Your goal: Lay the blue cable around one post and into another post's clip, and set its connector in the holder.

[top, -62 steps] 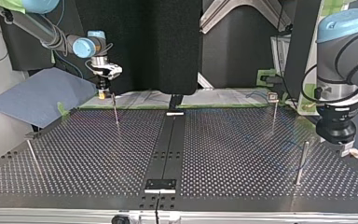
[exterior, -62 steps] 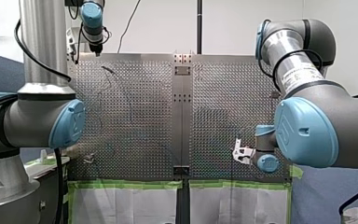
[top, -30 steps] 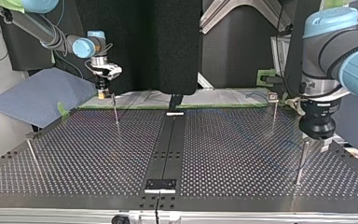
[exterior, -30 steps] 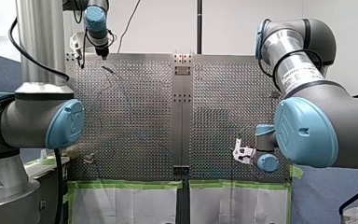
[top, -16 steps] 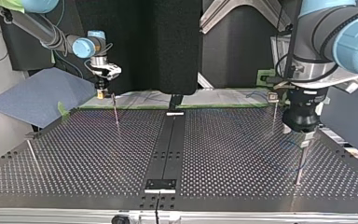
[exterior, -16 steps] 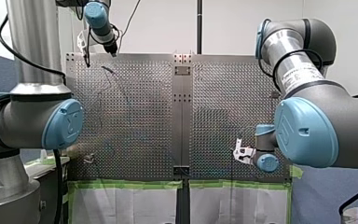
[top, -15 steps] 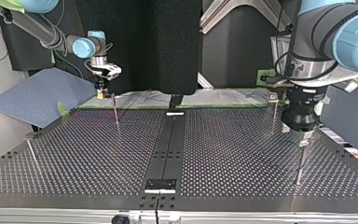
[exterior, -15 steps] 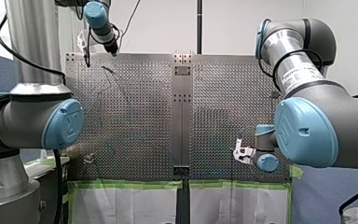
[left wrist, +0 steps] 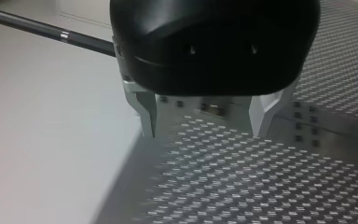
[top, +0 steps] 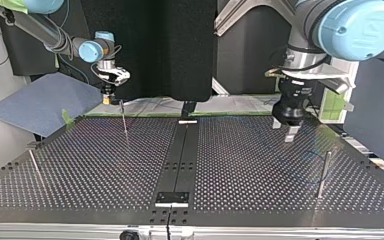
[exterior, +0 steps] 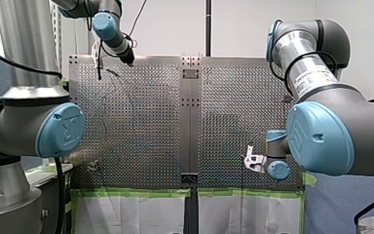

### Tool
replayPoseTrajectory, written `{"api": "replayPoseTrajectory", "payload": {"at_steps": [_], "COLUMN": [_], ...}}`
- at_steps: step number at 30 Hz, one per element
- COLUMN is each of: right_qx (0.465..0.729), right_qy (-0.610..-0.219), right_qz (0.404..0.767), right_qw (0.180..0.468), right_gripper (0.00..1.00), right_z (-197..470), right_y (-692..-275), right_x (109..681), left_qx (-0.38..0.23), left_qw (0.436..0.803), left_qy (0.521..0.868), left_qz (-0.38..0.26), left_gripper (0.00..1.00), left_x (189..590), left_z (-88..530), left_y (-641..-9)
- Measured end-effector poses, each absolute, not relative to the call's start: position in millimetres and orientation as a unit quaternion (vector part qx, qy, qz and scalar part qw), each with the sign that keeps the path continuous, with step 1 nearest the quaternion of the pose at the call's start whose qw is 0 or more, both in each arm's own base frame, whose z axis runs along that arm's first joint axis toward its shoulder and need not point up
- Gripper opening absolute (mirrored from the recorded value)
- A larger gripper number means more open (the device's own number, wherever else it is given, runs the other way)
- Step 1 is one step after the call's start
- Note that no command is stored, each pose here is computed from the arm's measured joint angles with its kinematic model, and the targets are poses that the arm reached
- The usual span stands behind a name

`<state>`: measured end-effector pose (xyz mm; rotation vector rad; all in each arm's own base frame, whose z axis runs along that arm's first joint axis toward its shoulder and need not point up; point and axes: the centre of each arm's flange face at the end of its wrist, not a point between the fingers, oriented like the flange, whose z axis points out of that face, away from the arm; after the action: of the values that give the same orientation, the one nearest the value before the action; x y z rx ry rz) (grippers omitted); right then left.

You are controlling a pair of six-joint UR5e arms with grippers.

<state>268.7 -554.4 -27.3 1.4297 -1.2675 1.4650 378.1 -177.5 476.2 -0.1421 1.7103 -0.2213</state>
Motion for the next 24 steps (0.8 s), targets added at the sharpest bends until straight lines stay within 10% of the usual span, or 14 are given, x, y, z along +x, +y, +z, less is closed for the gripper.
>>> {"api": "replayPoseTrajectory", "payload": {"at_steps": [24], "right_qx": [0.573], "right_qy": [-0.503], "right_qz": [0.534], "right_qw": [0.366], "right_gripper": [0.25], "right_z": [-39.5], "right_y": [-535.3], "right_x": [261.7], "left_qx": [-0.049], "left_qw": [0.580], "left_qy": [0.810], "left_qz": [-0.067], "left_gripper": [1.00], "left_x": [370.8], "left_z": [320.8], "left_y": [-238.9]}}
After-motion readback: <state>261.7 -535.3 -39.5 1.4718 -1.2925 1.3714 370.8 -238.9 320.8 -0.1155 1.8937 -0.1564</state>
